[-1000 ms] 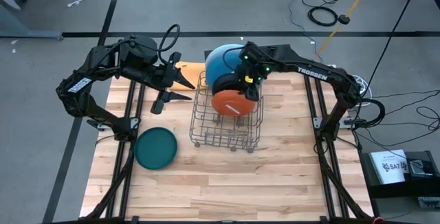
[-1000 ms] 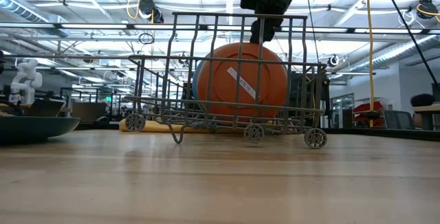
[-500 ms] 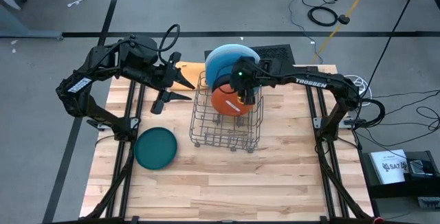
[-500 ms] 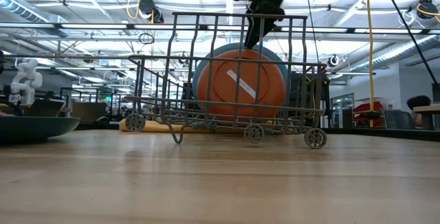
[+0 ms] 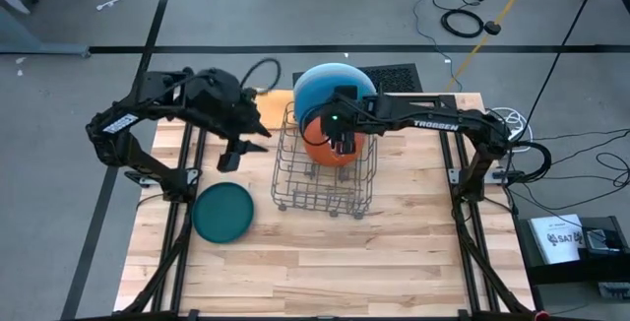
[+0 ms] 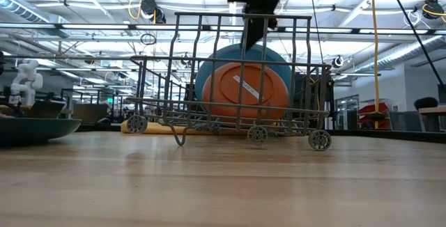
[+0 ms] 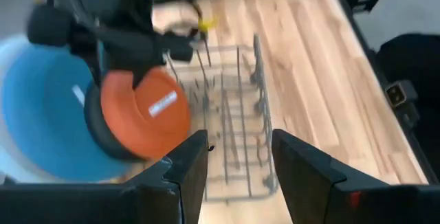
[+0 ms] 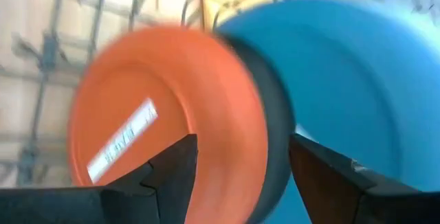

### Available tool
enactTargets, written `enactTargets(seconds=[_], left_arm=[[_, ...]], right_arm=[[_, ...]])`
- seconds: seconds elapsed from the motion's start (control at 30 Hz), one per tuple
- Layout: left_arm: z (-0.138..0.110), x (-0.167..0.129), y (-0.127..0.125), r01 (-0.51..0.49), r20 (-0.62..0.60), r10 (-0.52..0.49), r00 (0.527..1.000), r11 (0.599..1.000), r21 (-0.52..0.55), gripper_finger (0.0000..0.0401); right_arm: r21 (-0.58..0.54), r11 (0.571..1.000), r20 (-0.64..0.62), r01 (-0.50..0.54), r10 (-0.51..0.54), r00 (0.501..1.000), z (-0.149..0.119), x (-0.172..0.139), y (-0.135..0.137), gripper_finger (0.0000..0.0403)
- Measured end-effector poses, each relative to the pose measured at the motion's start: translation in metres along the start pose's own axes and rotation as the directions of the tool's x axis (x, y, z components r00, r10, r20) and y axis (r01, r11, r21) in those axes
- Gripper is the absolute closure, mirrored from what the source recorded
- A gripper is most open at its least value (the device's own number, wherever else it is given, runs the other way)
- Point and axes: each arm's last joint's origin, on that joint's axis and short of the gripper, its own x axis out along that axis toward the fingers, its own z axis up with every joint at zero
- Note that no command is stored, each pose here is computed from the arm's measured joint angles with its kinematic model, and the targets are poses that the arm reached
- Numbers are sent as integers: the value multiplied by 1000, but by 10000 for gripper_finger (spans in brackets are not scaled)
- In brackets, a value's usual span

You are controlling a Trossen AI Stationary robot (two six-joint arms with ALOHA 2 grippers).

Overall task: Sort dishes
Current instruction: Put the green plate into the dish rack

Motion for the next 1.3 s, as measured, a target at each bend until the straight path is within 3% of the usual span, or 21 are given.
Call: enactTargets(seconds=[0.2,0.37,0.53,0.67,0.83,0.97,1.13,1.3], left_arm=[[0,14,-22,7,-84,-9,996,1000,-16,238],[-12,48,-41,-24,-215,8,977,997,-70,238],[-41,94,-65,-70,-395,-8,919,981,-184,238],[-71,128,-92,-117,-500,-33,865,957,-267,238],[-107,161,-131,-176,-531,-32,847,925,-336,238],[-132,176,-151,-252,-534,0,845,882,-398,238],[-154,178,-164,-393,-590,19,807,763,-513,238],[-174,179,-177,-464,-601,91,794,730,-502,234]], right_arm=[[7,1000,143,25,-26,989,10,-30,3,181],[40,999,244,2,-11,970,8,-67,5,181],[78,992,355,-103,69,932,-3,-115,11,181],[96,980,372,-175,128,919,-18,-150,23,181],[105,961,387,-257,198,900,-30,-182,49,181],[89,966,420,-244,185,888,-30,-202,73,181],[81,973,441,-217,160,883,-30,-217,97,181],[68,977,446,-204,153,882,-30,-224,118,181]])
